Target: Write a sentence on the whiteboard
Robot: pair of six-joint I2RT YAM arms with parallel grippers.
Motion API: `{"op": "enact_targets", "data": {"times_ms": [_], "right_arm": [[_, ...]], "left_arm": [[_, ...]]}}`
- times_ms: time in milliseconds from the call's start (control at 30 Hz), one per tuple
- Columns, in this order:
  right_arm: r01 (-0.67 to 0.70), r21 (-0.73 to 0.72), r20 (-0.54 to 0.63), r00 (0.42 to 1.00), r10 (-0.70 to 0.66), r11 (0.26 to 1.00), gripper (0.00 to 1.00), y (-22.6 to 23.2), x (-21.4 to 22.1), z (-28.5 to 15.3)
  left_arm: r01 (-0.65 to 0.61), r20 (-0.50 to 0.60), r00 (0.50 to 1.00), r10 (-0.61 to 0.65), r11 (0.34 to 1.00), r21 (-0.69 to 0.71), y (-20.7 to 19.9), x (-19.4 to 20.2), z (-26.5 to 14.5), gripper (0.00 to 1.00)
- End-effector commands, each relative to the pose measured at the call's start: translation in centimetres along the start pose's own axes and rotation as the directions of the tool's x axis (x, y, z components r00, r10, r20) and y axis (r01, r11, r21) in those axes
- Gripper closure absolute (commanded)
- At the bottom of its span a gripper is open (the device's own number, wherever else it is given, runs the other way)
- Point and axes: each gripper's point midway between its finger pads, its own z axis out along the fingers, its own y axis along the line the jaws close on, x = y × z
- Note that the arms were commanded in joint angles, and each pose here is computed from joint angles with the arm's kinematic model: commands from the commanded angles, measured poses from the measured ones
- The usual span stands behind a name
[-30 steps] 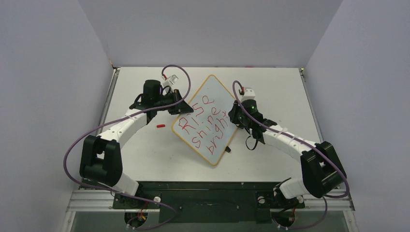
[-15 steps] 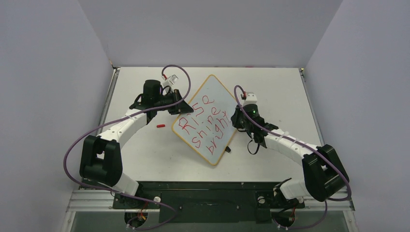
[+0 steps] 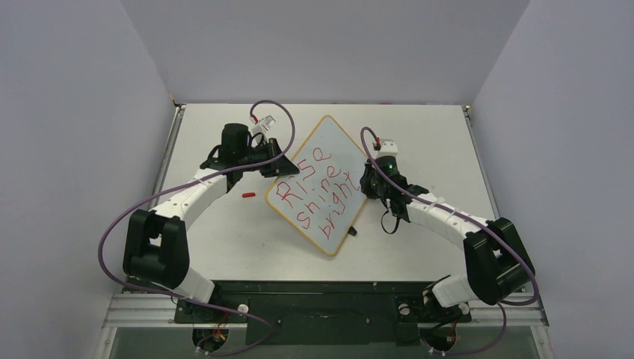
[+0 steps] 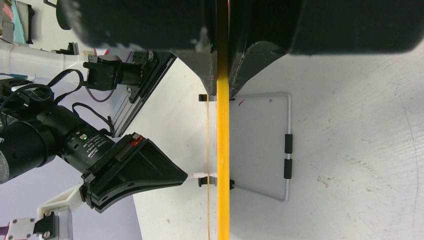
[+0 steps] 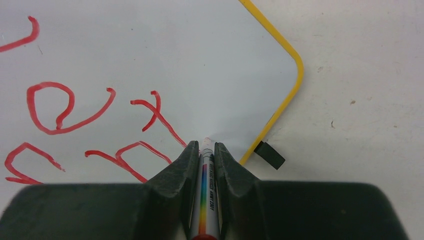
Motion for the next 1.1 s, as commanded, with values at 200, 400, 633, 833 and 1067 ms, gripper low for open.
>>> {"op": "enact_targets", "data": {"times_ms": [200, 400, 633, 833, 1067], "right_arm": [[-0.008, -0.023, 0.049, 0.999, 0.009, 1.000, 1.00, 1.8, -4.0, 1.4], [0.012, 0.019, 0.067, 0.998, -0.014, 1.000, 1.00, 1.1, -5.1, 0.2], [0.013, 0.039, 0.097, 0.995, -0.017, 0.999, 1.00, 0.3, -5.5, -2.0], [0.005, 0.083, 0.095, 0.995, -0.013, 0.997, 1.00, -1.0, -4.6, -2.1], [-0.027, 0.094, 0.079, 0.997, 0.019, 0.995, 1.00, -1.3, -3.5, -0.6]], "left_arm": [[-0.122, 0.090, 0.989, 0.117, 0.991, 0.059, -2.6, -2.4, -1.1, 1.00], [-0.123, 0.091, 0.989, 0.117, 0.991, 0.055, -2.5, -2.5, -1.1, 1.00], [-0.113, 0.086, 0.990, 0.108, 0.992, 0.050, -2.2, -2.4, -0.9, 1.00], [-0.107, 0.087, 0.991, 0.103, 0.993, 0.041, -2.1, -2.5, -0.9, 1.00], [-0.102, 0.089, 0.991, 0.099, 0.994, 0.026, -1.8, -2.6, -0.9, 1.00]]}}
